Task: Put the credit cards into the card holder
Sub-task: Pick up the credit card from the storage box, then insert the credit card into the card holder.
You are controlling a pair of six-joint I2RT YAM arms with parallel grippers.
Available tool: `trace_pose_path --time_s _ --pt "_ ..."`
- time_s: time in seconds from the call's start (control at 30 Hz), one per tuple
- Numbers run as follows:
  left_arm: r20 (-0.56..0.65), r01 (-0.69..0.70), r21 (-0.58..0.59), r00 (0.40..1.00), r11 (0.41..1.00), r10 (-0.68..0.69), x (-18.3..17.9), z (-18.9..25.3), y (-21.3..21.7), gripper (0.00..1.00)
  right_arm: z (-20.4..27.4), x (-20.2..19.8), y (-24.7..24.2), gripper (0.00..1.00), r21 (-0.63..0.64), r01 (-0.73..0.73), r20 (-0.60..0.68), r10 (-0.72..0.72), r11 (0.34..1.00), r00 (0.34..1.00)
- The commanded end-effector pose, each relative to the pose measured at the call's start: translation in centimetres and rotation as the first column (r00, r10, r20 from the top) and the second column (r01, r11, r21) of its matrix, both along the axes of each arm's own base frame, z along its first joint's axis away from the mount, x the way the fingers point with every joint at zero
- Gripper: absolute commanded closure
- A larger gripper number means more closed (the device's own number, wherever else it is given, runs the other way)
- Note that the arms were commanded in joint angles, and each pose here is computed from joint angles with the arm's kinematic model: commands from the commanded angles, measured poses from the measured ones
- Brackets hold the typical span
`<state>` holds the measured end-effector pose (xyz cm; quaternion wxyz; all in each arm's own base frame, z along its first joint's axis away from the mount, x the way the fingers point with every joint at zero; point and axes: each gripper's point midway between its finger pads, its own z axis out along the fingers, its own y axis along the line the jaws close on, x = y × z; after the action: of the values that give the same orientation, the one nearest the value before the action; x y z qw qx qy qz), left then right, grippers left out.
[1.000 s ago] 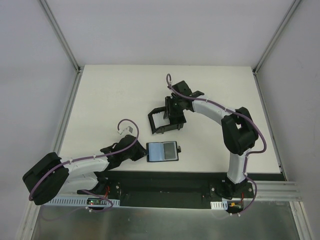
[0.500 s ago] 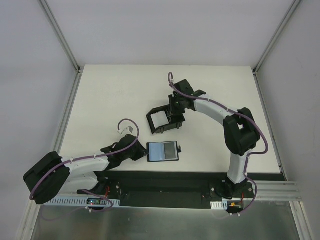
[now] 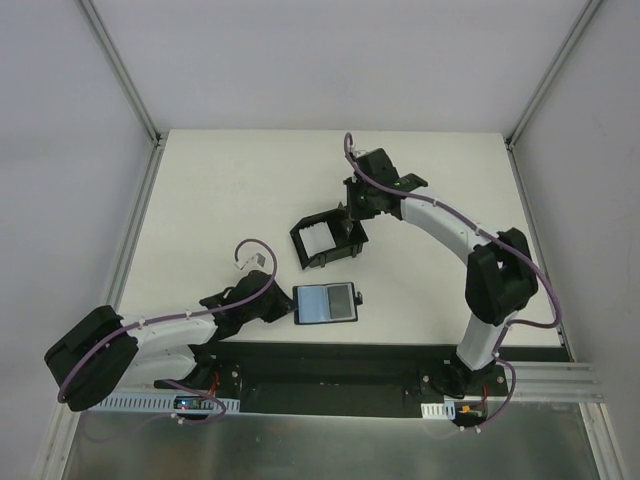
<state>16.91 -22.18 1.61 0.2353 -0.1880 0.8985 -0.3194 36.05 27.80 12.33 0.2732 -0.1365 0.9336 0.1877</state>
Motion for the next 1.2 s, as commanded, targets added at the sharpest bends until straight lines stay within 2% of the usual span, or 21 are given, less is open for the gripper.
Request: trace_pose_path --time_s 0.0,0.13,0.27,0.57,0.83,1.17 --pt "-0.023 -0.004 0.026 1.0 1.0 0.005 -0.8 -1.1 1.2 1.0 6.4 0.0 -0.8 1.0 0.045 -0.002 0.152 -0.005 0.999 0.988" --pt "-0.017 -0.006 0.017 1.0 1.0 0.007 -1.0 -1.0 1.3 1.0 8.0 -1.8 -1.2 1.0 0.124 0.013 0.159 -0.033 0.992 0.987" --pt "-0.014 -0.011 0.01 1.0 1.0 0.011 -1.0 -0.9 1.4 1.0 9.1 -4.8 -1.3 1.0 0.289 0.049 0.165 -0.1 0.956 0.981" --pt "-0.03 -0.014 0.006 0.999 1.0 0.014 -1.2 -1.3 1.4 1.0 4.5 -13.9 0.0 1.0 0.462 0.097 0.069 -0.145 0.882 0.987" --pt "-0.062 -0.033 -0.01 0.998 0.999 0.032 -1.6 -1.7 1.5 1.0 -1.0 -17.7 2.4 0.99 0.541 0.122 -0.059 -0.108 0.832 0.992" --pt "-0.082 -0.051 -0.009 0.995 0.999 0.05 -1.9 -2.2 1.7 1.0 -4.3 -18.2 2.8 1.0 0.512 0.153 -0.114 -0.11 0.845 0.987"
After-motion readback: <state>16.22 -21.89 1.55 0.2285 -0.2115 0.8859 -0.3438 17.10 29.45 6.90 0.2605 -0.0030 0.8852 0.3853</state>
